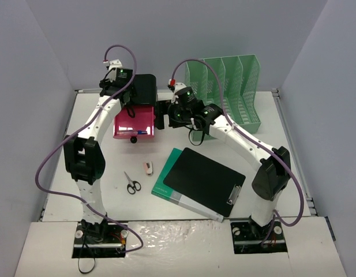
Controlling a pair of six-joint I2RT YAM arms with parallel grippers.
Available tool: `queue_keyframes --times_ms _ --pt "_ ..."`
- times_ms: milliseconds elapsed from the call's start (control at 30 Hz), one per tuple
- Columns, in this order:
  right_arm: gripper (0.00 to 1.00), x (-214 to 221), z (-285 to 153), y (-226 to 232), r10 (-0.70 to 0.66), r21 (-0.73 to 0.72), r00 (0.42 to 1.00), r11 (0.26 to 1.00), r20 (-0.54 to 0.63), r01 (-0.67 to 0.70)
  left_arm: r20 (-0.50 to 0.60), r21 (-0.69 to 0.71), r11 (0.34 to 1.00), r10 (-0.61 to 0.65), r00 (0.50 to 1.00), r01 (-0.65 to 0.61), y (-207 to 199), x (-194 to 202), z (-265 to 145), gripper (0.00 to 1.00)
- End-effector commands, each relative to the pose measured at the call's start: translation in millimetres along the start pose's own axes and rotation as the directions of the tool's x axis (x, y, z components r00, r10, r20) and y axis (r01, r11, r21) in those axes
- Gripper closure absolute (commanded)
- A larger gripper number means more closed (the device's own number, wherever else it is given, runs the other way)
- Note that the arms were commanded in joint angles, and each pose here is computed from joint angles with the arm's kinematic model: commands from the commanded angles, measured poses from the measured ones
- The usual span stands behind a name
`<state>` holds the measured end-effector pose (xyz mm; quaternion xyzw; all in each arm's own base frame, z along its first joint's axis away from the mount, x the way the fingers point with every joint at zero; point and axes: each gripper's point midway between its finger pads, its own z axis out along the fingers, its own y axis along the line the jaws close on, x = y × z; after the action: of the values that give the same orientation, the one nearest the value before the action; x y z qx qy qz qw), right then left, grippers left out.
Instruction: Organize the desk
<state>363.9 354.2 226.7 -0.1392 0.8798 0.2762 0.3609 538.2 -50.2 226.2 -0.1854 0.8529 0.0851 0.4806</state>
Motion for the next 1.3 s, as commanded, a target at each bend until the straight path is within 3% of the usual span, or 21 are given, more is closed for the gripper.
queue_keyframes --times_ms 0,800,1067,1267 --pt "0.09 -2 4 18 0.008 -0.082 1.000 0.997 0.023 -0.006 0.087 -0.037 0.999 -0.009 0.996 0.013 16 -47 -17 0.31" --pt "0.09 56 53 53 0.068 -0.224 0.993 0.971 -0.095 -0.088 -0.024 -0.061 0.998 0.009 1.000 -0.010 19 -14 10 0.30" --pt "0.10 71 74 36 0.079 -0.129 0.992 0.987 -0.102 -0.092 -0.031 -0.058 0.998 0.007 0.999 -0.008 19 -11 10 0.30" --pt "0.10 68 88 21 0.060 -0.025 0.997 0.998 -0.045 -0.061 -0.035 -0.057 0.998 0.011 0.999 -0.013 20 -10 8 0.30"
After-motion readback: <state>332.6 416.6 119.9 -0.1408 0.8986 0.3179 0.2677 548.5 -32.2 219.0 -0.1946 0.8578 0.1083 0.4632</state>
